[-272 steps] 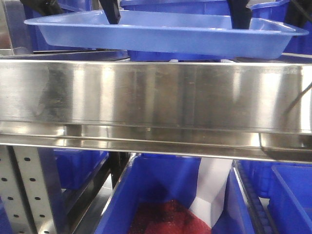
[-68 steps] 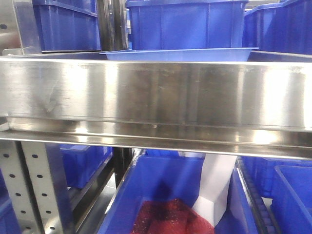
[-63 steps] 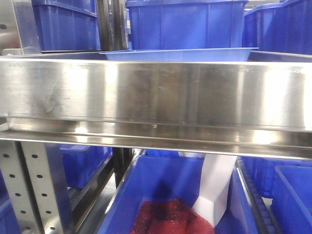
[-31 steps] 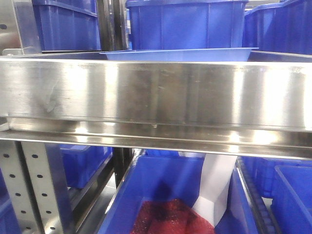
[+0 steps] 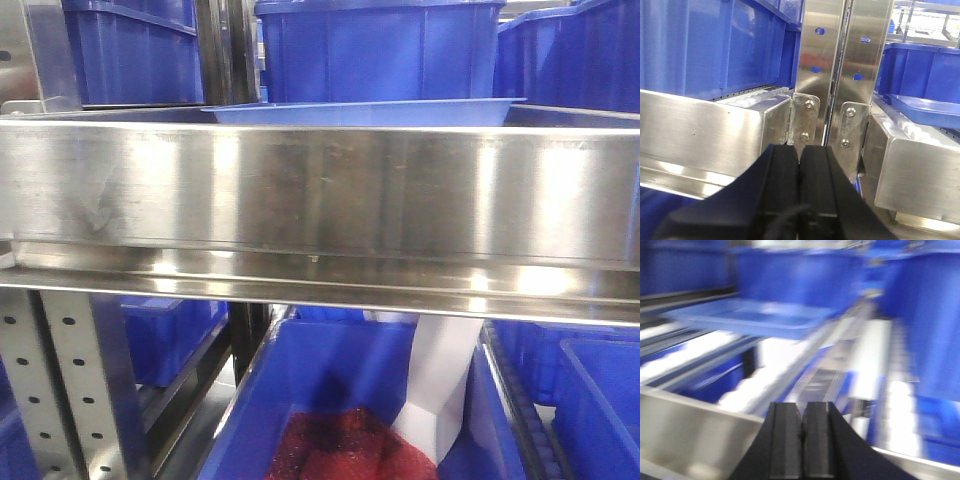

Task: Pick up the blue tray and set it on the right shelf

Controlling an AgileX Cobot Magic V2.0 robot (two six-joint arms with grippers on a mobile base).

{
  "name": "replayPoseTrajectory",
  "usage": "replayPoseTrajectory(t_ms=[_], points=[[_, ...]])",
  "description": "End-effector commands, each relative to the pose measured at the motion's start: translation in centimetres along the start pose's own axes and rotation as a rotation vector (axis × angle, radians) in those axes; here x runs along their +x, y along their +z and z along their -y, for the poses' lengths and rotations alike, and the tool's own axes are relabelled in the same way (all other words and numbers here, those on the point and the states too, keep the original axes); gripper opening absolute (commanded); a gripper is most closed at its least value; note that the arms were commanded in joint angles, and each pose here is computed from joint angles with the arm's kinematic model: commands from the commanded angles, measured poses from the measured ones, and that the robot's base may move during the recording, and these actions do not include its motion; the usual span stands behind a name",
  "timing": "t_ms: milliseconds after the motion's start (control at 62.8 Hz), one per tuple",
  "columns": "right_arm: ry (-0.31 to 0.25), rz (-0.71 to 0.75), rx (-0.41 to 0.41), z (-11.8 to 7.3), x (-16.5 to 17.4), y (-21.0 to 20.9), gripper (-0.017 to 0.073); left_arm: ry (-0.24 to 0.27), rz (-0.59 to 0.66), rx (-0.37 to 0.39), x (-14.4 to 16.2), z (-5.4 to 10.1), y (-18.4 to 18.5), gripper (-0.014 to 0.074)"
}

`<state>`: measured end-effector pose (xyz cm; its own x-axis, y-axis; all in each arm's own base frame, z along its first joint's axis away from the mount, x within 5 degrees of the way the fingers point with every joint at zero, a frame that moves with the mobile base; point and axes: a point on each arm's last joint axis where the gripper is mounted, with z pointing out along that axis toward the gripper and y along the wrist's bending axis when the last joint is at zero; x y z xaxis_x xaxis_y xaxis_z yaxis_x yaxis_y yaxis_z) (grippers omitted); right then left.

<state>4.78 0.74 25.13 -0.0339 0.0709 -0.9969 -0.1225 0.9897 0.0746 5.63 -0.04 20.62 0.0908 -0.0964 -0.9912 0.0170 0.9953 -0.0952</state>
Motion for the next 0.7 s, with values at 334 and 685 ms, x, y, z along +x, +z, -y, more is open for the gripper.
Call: replayPoseTrajectory(t_ms=[334,685], points=[[-0.029,0.181,0.119,1.1,3.5,0.5,0.002,0.0,0.071,-0.009,0.2,-0.2,-0.1,-0.0048],[-0.032,0.195,0.12,1.1,3.3,0.5,0.002,0.0,0.071,-0.009,0.2,-0.2,-0.1,-0.0048]])
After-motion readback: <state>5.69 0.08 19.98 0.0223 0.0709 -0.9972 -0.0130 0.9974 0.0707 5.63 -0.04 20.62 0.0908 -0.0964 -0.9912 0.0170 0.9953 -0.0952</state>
